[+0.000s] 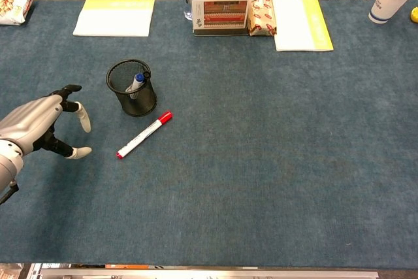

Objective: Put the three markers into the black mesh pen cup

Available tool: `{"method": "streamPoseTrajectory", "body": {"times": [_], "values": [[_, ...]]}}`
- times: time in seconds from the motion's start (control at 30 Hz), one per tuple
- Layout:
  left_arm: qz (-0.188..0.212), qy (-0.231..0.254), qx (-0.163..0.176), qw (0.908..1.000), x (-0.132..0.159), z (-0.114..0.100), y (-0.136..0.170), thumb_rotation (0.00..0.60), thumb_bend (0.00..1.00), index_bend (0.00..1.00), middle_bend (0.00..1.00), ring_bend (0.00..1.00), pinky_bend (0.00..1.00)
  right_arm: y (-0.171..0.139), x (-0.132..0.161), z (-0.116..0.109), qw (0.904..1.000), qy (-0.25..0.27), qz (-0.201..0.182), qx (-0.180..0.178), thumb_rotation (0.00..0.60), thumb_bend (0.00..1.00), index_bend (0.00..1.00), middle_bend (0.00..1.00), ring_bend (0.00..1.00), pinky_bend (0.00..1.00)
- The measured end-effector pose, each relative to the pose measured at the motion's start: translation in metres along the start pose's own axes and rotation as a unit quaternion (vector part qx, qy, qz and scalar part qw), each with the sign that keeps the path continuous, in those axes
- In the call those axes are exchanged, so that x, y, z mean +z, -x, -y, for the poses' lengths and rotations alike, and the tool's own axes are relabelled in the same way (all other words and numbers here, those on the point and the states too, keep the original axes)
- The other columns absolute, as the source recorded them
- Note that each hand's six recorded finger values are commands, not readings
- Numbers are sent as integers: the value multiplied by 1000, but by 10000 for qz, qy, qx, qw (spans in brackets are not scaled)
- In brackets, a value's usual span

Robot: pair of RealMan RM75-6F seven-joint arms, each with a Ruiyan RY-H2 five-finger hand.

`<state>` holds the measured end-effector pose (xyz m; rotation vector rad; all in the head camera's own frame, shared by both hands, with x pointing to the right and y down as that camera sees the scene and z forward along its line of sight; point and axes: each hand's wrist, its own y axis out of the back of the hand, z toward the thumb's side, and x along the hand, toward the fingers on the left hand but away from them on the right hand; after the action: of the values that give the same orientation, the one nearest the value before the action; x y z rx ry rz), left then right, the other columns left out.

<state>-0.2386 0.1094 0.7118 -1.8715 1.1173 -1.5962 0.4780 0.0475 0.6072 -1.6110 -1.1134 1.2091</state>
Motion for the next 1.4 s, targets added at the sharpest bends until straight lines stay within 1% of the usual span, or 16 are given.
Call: {"method": "streamPoseTrajectory", "body": {"times": [0.07, 0.27, 0.5, 0.57, 0.7, 0.77, 0.83, 0.97, 1.2, 1.4], "values": [[40, -32, 37, 10000, 1, -1, 1, 600, 179, 511, 0, 0, 67, 0, 0, 0, 10000, -4, -3, 3, 600, 0, 122, 188, 109, 390], [94, -119, 311, 9994, -1, -13, -3, 600, 180, 508, 0, 0, 67, -1, 1, 1, 10000, -6, -8, 14, 600, 0, 122, 188, 109, 390], [239, -400, 767, 9960, 7, -35, -10, 600, 179, 491, 0, 0, 67, 0, 0, 1, 10000, -20, -1, 34, 600, 0, 122, 188, 109, 390], [298, -518, 920, 9940, 10, -42, -12, 600, 180, 466, 0, 0, 67, 0, 1, 2, 10000, -22, -4, 45, 600, 0, 122, 187, 109, 390], [452, -691, 1300, 9881, 19, -56, -21, 600, 180, 358, 0, 0, 67, 0, 0, 3, 10000, -34, 0, 73, 600, 0, 122, 188, 109, 390], [499, -720, 1368, 9867, 22, -58, -25, 600, 179, 332, 0, 0, 67, 0, 0, 4, 10000, -38, 0, 88, 600, 0, 122, 187, 109, 390], [540, -728, 1381, 9863, 26, -57, -30, 600, 179, 331, 0, 0, 67, 0, 1, 5, 9999, -40, -1, 97, 600, 0, 122, 188, 109, 390], [556, -706, 1293, 9875, 30, -52, -40, 600, 179, 345, 0, 0, 67, 1, 0, 4, 10000, -30, 5, 87, 600, 0, 122, 188, 109, 390], [538, -534, 935, 9927, 36, -38, -57, 600, 179, 398, 0, 0, 67, 1, -1, 3, 10000, -23, 9, 89, 600, 0, 122, 188, 109, 390], [574, -448, 832, 9939, 42, -28, -64, 600, 179, 412, 0, 0, 67, 1, -1, 3, 10000, -24, 10, 91, 600, 0, 122, 187, 109, 390]]}}
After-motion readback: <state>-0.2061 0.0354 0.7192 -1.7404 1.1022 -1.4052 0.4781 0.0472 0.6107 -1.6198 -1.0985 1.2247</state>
